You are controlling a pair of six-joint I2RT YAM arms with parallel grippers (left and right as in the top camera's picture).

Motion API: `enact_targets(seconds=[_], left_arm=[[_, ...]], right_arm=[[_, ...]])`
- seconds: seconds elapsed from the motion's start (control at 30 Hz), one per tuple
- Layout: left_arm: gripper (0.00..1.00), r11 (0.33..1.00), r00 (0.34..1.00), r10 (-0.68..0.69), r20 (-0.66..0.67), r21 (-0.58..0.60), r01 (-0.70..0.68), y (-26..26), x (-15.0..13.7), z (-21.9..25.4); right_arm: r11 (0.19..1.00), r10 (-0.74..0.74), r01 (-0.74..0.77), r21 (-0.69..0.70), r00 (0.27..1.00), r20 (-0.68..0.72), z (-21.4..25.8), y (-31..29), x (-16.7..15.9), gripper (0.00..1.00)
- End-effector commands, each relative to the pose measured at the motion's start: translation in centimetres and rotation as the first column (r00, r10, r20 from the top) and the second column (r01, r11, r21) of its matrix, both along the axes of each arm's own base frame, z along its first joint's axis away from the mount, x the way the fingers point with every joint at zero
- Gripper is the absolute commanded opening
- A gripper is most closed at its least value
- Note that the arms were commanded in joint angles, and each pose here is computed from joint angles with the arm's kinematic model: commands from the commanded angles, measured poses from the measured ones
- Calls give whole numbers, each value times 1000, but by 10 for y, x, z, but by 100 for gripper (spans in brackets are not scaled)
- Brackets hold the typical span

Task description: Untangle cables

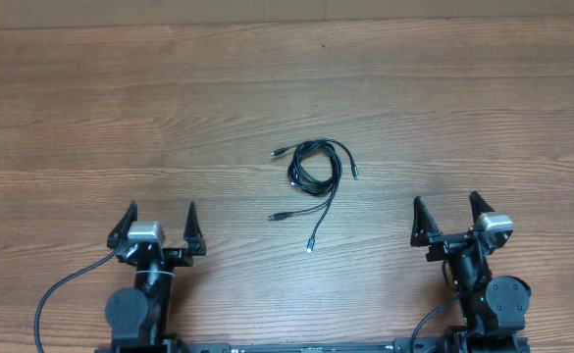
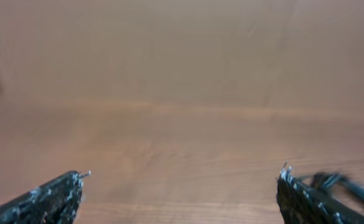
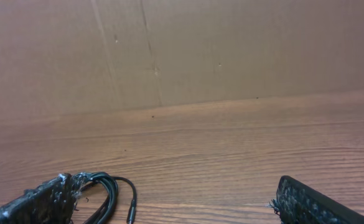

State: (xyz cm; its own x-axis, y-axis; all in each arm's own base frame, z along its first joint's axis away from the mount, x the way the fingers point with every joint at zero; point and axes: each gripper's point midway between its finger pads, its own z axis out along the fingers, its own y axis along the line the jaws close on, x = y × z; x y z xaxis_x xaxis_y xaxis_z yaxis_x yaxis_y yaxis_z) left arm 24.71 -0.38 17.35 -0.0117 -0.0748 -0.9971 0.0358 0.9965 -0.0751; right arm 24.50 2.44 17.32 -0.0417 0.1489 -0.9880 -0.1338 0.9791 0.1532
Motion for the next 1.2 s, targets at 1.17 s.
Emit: enact_targets(seconds=[1.17], left_arm=[[100,882,716,-468,-519,-218,419,-91,25,111]], right_arm=[[1000,-8,8,-4,1000,5,-2,-1,0,100]])
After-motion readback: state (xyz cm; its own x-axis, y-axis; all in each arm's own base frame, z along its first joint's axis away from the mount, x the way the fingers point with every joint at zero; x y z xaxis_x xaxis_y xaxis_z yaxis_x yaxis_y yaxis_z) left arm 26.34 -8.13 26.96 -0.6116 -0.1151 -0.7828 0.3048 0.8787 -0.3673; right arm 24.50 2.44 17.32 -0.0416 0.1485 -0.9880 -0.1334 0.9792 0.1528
